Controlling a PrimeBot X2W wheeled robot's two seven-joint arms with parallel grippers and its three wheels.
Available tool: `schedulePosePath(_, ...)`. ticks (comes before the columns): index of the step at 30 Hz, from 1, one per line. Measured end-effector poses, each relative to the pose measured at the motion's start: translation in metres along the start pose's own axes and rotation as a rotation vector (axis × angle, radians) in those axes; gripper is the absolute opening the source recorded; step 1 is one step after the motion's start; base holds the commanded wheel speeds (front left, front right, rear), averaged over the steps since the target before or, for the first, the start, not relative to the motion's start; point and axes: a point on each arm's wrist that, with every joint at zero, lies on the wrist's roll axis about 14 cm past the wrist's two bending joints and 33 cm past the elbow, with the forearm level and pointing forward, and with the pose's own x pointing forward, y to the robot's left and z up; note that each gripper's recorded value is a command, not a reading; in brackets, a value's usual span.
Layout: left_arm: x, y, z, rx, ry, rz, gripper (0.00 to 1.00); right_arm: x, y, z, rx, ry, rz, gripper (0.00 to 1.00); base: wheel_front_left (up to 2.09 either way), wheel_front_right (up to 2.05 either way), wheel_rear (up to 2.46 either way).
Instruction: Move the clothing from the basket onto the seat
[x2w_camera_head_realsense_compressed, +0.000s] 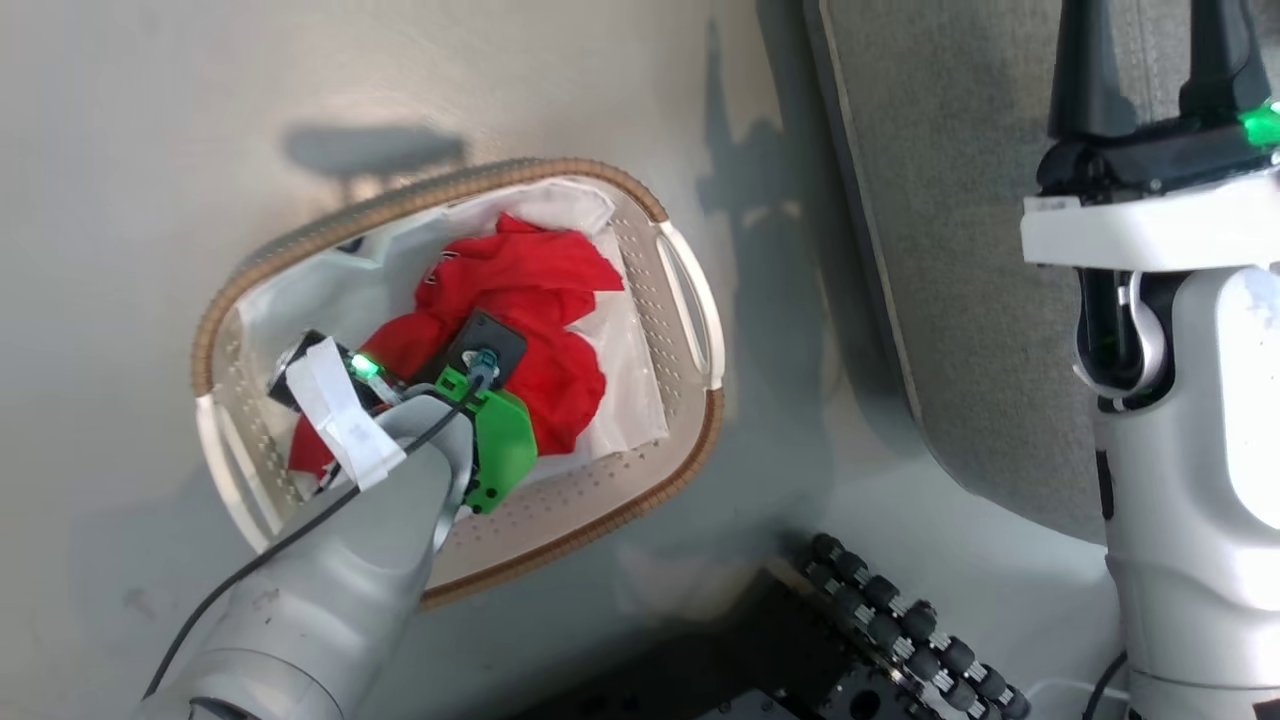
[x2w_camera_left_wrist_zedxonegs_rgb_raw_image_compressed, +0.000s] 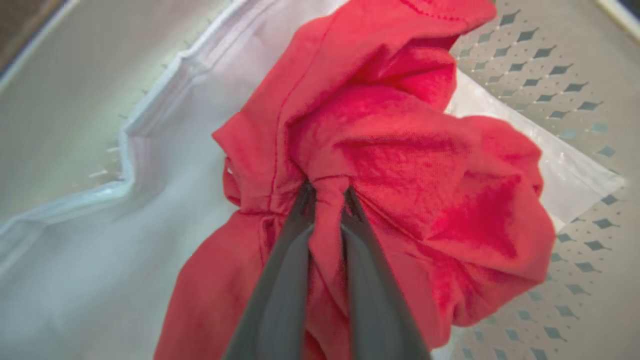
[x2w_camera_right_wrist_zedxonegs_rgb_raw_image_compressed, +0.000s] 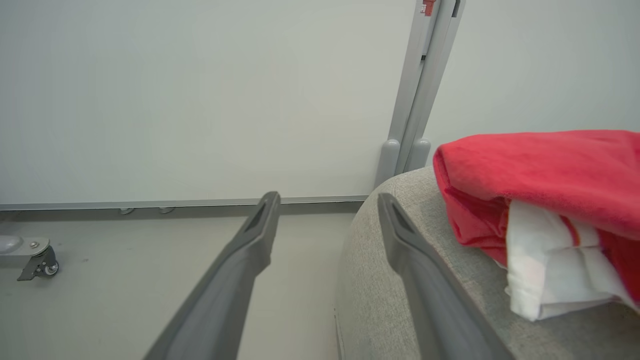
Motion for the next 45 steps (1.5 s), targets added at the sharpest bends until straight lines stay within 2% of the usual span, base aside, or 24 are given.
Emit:
schedulePosePath(11, -0.060, 0.002, 0.096, 0.015, -0.318, 0.030, 0.00, -0.029, 0.013, 0.021, -0.018, 0.011, 0.024, 1.00, 0.00, 0.00, 0.00)
schedulePosePath(18, -0.121, 0.020, 0.165, 0.133, -0.503, 0.102, 0.00, -0.054, 0.026, 0.041, -0.005, 0.003, 0.053, 1.00, 0.00, 0.00, 0.00)
schedulePosePath(26, -0.210, 0.024, 0.244, 0.274, -0.687, 0.192, 0.00, -0.088, 0.058, 0.068, 0.028, -0.027, 0.143, 1.00, 0.00, 0.00, 0.00)
schedulePosePath(35, -0.295, -0.001, 0.299, 0.386, -0.823, 0.271, 0.00, -0.120, 0.092, 0.107, 0.047, -0.105, 0.246, 1.00, 0.00, 0.00, 0.00)
schedulePosePath(45, -0.367, -0.051, 0.347, 0.495, -0.969, 0.295, 0.00, -0.141, 0.121, 0.144, 0.042, -0.191, 0.342, 1.00, 0.00, 0.00, 0.00)
